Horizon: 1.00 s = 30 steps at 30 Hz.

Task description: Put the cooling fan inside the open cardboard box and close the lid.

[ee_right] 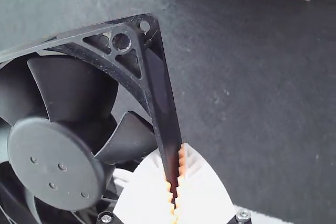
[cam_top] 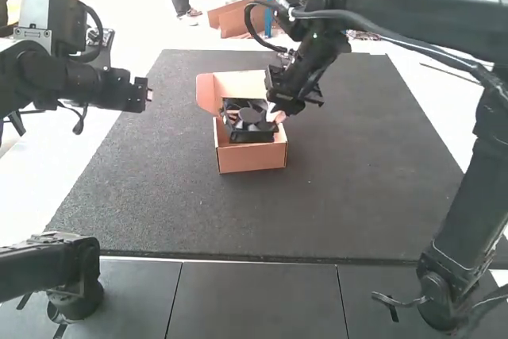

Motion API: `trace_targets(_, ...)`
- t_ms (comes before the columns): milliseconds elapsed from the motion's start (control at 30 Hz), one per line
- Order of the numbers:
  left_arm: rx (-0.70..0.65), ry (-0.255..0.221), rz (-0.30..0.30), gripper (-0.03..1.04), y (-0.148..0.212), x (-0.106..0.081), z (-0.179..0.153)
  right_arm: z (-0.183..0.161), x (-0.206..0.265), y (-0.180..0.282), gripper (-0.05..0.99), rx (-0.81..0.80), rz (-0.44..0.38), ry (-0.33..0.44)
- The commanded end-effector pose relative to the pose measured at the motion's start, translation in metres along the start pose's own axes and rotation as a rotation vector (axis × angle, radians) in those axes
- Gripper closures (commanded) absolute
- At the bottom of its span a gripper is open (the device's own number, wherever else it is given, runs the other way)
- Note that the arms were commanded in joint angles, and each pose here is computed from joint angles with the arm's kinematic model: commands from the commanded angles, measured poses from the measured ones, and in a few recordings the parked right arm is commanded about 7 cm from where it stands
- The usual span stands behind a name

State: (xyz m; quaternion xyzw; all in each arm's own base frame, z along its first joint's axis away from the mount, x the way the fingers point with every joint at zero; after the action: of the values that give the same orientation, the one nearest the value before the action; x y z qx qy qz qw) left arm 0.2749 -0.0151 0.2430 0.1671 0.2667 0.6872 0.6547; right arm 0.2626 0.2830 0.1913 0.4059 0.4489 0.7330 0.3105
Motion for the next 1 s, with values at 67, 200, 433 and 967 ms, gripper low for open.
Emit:
trace_targets(67,-0.003,0.002,-0.006,0.04,0.007,0.000,-0.003,0.039,-0.004,-0.010,0.94,-0.071,-0.054,-0.028)
trace_targets(200,-0.010,0.003,-0.007,0.04,0.011,0.001,-0.003,0.060,-0.019,-0.029,0.94,-0.083,-0.109,-0.039)
trace_targets(433,-0.009,0.009,-0.007,0.04,0.012,0.001,-0.004,0.093,-0.047,-0.055,0.94,-0.104,-0.168,-0.074)
trace_targets(967,-0.013,0.017,-0.008,0.04,0.011,0.001,-0.003,0.105,-0.077,-0.101,0.94,-0.039,-0.202,-0.088)
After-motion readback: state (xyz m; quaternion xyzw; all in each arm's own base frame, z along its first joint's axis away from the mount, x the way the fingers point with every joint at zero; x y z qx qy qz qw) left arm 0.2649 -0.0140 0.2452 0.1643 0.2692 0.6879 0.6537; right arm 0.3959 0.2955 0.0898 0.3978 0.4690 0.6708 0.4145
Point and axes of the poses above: each hand's point on the last joint's axis, 136 mm out from that joint toward the fingers, its own y axis back along the fingers, its own x axis along the line the jaws close on, z = x × y, the point moved 1 cm from there along y, back along the fingers, and after that the axes turned 13 degrees about y, right-handed, at the moved point
